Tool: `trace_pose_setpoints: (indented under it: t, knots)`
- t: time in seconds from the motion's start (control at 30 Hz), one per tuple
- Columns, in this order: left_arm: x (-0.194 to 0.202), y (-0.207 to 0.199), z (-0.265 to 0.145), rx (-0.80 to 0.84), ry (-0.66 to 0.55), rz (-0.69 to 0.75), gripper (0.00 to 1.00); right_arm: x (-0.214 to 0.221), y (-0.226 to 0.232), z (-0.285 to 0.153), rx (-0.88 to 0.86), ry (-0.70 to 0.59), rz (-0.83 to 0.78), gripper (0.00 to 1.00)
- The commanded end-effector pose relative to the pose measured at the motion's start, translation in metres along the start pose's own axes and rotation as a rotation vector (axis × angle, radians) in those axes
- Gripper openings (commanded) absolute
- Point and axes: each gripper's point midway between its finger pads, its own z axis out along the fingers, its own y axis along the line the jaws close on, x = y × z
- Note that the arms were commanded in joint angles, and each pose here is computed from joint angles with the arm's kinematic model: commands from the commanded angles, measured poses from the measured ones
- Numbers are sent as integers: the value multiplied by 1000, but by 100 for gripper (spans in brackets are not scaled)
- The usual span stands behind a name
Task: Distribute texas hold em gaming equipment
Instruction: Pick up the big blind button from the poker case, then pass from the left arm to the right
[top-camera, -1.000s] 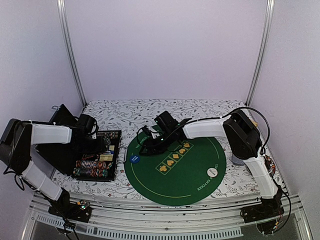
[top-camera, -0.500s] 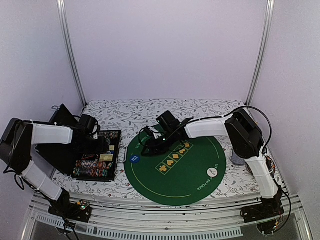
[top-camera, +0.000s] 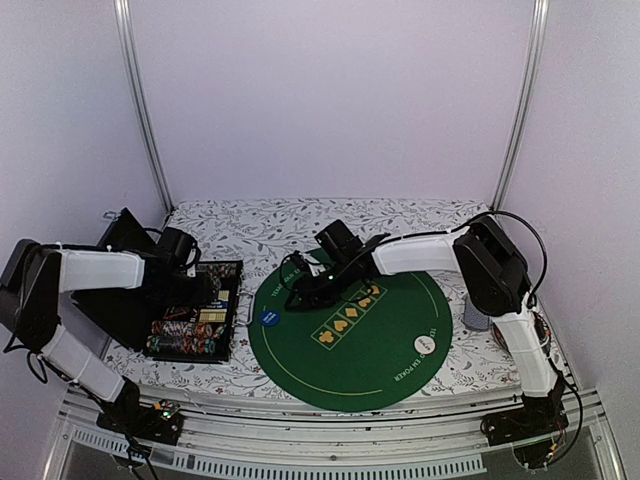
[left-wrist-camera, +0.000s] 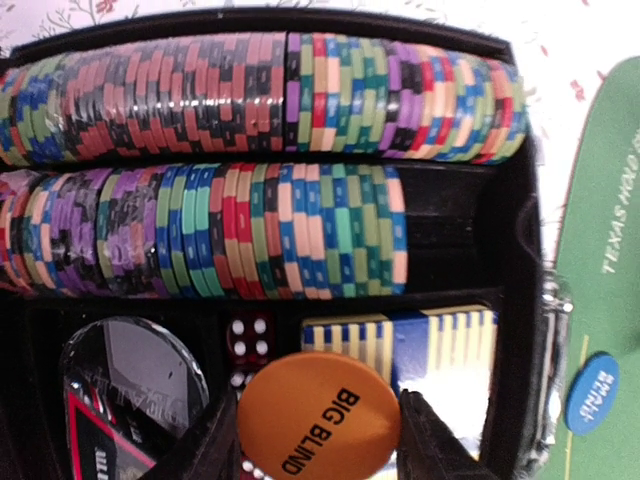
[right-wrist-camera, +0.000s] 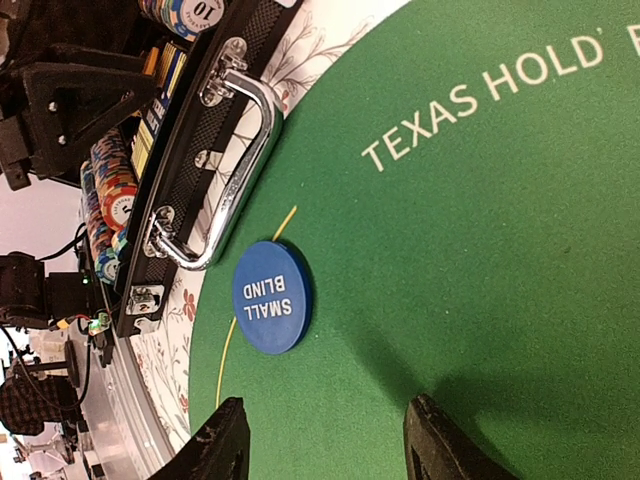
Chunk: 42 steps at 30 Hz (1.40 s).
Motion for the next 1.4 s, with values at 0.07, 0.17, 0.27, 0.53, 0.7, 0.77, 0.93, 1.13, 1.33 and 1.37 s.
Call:
trace_pose_setpoints:
  t: [0.07,0.17,0.27,0.53,0.7,0.77,0.93,1.13,1.33,1.37]
  knots:
    - [-12,-12,-24,36,-56,27,35,-16,15,-30,-9,-50,-25,55]
    - [-20,-18,-36,48,-89,51,34,-22,21,-41,-41,-71,-33,55]
    - [-31,-38,-56,81,-151,121,34,-34,30,-62,-109,-109,-38,55]
    - [-29,-164,-137,319,-429,614,32,-64,83,-133,-346,-238,-103,55]
    - [-21,-200,-162,361,-556,763,32,-60,113,-151,-465,-257,-109,55]
    - [-20,-208,-165,344,-587,803,33,-57,119,-146,-463,-251,-106,56]
    - [-18,-227,-168,325,-632,876,34,-48,137,-127,-499,-198,-125,62]
    - [-17,-238,-166,323,-634,892,34,-43,139,-114,-501,-172,-124,50]
    - [-15,-243,-164,322,-628,899,34,-39,132,-107,-475,-159,-111,22]
    - [-15,-244,-164,323,-629,900,34,-39,131,-106,-471,-156,-112,11]
